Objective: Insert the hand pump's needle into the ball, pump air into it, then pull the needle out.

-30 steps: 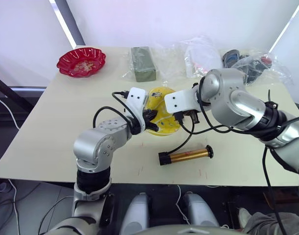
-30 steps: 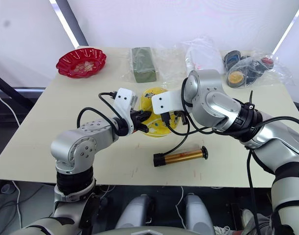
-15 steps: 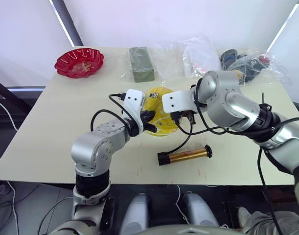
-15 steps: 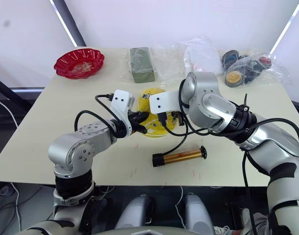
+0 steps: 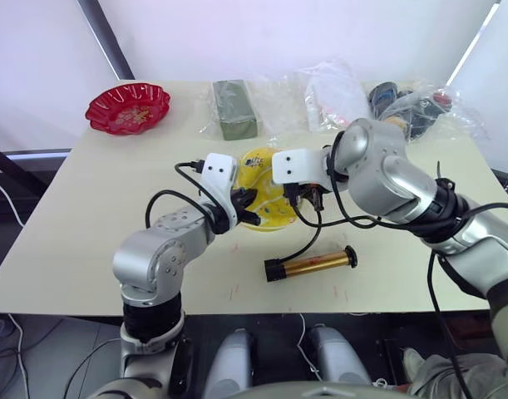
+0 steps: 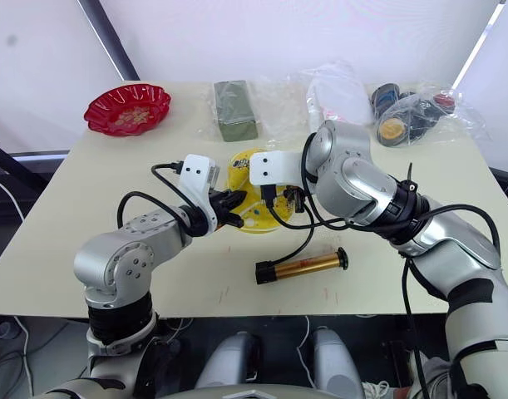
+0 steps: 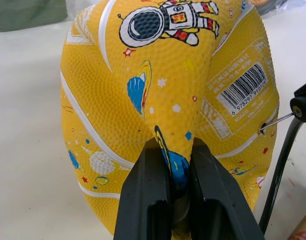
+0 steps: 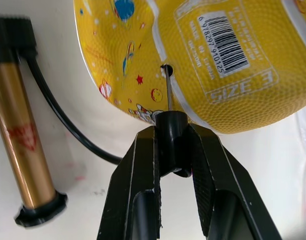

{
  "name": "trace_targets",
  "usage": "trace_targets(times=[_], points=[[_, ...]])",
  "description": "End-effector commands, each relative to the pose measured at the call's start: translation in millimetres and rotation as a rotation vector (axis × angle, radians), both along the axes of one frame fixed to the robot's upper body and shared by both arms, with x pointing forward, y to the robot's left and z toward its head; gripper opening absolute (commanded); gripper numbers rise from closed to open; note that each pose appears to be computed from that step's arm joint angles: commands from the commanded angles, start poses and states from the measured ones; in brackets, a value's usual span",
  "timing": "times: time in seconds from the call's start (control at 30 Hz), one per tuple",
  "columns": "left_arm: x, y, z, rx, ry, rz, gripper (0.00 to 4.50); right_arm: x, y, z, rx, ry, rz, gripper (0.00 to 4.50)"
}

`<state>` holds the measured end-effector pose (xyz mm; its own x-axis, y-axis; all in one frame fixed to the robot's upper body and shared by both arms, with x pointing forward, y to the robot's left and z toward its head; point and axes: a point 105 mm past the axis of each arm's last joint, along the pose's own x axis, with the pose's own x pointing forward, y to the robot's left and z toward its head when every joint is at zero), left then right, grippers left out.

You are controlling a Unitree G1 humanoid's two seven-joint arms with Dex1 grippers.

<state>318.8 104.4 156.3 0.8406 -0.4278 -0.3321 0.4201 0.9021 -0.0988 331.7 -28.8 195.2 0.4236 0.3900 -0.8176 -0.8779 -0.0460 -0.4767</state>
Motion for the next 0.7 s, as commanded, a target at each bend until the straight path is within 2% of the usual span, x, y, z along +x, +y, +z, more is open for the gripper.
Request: trace_targets(times=[0.03,0.5,0.7], points=[[-9.9,-23.0,12.0,-0.028,-0.044,-0.106,0.0,-18.9,26.7,5.4,0.07,0.02,0.119,0.3],[-3.7,-10.0,8.2,-0.001,-0.032,-0.048,0.0,-17.1,-3.0,5.0,0.08,0.044,0.013,0.3],[-1.3,-9.8,10.5,0.01,-0.041,-0.035,0.0,-8.8,-17.4,1.9,0.035,0.015,-0.05,0.3]])
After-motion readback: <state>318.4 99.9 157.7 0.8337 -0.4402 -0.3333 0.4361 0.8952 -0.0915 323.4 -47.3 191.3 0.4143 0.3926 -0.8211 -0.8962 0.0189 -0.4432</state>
